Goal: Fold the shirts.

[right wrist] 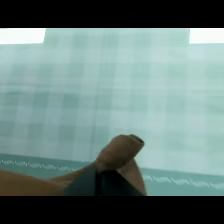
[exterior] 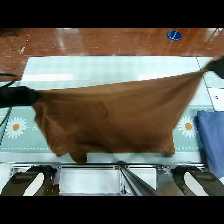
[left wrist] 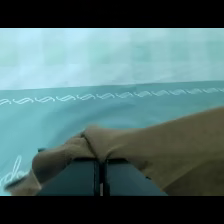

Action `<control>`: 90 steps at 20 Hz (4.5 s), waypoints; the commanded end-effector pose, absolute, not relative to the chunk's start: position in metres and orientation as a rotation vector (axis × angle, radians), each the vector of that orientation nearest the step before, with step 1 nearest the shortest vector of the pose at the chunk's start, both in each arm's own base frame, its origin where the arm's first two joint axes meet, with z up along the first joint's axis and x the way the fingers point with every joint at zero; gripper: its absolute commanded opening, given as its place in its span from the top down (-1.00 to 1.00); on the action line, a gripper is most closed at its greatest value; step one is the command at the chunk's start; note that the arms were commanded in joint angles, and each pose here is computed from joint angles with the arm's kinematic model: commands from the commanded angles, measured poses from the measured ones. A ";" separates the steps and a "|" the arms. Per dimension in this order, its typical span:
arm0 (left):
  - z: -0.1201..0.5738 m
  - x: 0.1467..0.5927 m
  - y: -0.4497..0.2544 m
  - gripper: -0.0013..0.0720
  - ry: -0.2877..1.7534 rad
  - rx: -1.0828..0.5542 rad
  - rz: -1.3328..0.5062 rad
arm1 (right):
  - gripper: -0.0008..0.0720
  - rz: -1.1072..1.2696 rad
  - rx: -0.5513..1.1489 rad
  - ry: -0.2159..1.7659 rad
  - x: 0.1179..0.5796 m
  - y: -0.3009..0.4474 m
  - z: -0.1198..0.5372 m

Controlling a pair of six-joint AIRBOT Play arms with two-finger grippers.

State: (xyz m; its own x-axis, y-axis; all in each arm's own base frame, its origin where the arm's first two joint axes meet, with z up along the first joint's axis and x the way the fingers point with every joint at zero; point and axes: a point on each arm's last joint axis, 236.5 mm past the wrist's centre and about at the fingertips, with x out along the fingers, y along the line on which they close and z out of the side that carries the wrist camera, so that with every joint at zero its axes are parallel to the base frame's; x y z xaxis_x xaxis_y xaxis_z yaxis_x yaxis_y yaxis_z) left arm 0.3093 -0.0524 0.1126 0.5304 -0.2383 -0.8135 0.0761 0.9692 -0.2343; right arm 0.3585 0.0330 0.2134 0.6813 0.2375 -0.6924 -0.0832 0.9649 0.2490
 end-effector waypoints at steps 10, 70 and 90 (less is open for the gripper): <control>0.020 0.456 -0.068 -0.42 1.163 -0.388 -0.205 | -0.16 0.249 0.602 0.998 0.539 0.057 0.040; 0.331 0.380 -0.003 0.92 0.301 -0.655 -0.376 | 0.91 0.435 0.269 0.551 0.393 0.084 0.327; 0.396 0.165 0.013 0.92 0.204 0.011 0.047 | 0.91 0.146 0.056 0.501 0.177 0.040 0.388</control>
